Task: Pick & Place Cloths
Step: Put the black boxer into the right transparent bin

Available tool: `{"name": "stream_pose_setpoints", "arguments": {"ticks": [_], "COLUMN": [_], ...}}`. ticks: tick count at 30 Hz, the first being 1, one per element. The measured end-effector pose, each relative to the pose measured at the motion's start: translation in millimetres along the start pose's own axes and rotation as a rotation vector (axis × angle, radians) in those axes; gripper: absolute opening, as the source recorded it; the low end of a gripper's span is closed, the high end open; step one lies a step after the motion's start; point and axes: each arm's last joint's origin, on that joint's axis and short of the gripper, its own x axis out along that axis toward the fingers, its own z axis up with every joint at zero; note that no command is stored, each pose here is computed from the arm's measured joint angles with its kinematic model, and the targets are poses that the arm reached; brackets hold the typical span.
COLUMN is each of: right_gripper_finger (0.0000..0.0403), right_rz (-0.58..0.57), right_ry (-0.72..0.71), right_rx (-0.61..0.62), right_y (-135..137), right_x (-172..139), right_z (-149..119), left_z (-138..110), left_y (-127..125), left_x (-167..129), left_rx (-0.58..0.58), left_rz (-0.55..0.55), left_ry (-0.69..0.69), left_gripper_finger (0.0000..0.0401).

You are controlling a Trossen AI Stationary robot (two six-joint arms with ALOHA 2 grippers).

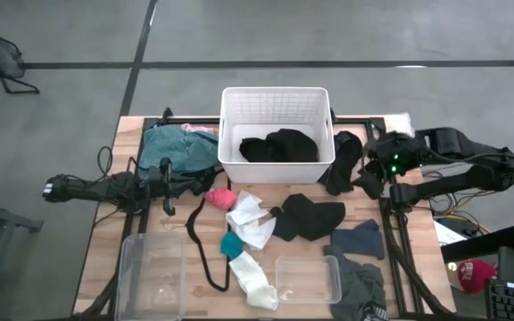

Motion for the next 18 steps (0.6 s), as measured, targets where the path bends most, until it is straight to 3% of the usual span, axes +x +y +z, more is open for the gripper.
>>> {"name": "stream_pose_setpoints", "arguments": {"ticks": [3,9,18], "right_gripper_finger": [0.0246,0.0236,0.0250], "right_rz": [-0.006,0.116,0.145], "right_ry": [0.041,0.064,0.078], "right_rx": [-0.020,-0.099,-0.093], "right_y": [1,18,31], "right_x": [14,43,67], "right_z": [-4,-10,-17], "left_z": [0,0,0], "left_y": [0,0,0], "left_x": [0,0,0], "left_rx": [0.000,0.000,0.000], "left_rz": [0.000,0.000,0.000], "left_ry": [0.000,0.000,0.000], "left_gripper_finger": [0.0030,0.0030,0.0030]}}
